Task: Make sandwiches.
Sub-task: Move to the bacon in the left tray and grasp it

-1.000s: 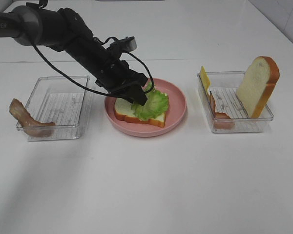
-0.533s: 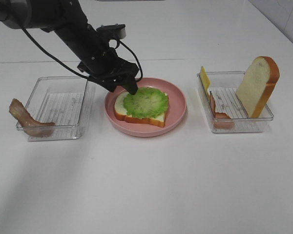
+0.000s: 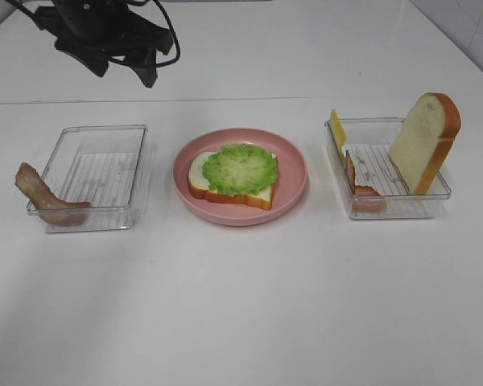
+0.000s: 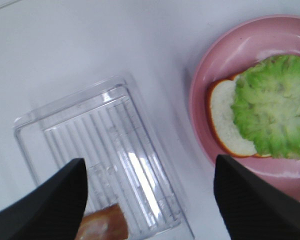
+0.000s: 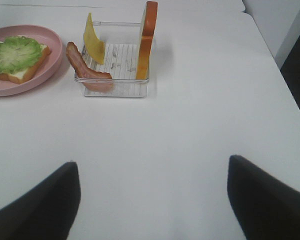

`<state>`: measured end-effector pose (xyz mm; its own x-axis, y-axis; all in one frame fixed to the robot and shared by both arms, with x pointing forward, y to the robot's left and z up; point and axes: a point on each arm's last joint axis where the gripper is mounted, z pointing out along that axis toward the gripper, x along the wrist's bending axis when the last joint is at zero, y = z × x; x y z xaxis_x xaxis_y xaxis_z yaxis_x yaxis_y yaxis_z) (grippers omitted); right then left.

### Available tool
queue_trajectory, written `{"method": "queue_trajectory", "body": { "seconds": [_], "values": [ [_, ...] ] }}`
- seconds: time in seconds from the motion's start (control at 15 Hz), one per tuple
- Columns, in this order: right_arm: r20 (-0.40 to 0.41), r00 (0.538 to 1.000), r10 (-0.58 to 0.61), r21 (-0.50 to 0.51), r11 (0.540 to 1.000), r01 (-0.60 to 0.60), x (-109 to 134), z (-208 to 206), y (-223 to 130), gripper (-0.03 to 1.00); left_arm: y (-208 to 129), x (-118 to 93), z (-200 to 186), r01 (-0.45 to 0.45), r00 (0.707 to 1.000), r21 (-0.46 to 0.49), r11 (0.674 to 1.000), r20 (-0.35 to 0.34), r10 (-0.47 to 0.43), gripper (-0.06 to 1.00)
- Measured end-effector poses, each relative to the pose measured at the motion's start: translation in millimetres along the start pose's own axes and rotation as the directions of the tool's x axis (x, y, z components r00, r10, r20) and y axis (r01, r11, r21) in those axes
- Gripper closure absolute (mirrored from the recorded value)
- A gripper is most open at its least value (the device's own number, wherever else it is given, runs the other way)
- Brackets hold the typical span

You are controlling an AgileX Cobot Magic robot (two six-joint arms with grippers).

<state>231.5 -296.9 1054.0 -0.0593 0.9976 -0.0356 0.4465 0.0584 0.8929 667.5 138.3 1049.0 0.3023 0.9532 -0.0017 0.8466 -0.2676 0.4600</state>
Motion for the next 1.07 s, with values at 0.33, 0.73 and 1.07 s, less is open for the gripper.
{"method": "queue_trajectory", "body": {
  "seconds": [0.33, 0.73, 1.07],
  "values": [
    [0.000, 1.000, 0.000, 0.000, 1.000, 0.000, 0, 0, 0, 0.21, -12, 18, -59, -0.028, 0.984, 0.075, 0.997, -0.172, 0.041, 0.27],
    [0.000, 1.000, 0.000, 0.000, 1.000, 0.000, 0, 0, 0, 0.21, -40, 40, -57, 0.121, 0.987, 0.155, 0.980, -0.127, -0.101, 0.27],
    [0.000, 1.000, 0.000, 0.000, 1.000, 0.000, 0, 0, 0, 0.21, -78, 68, -26, 0.247, 0.968, 0.318, 0.915, -0.117, -0.220, 0.27]
  ]
}}
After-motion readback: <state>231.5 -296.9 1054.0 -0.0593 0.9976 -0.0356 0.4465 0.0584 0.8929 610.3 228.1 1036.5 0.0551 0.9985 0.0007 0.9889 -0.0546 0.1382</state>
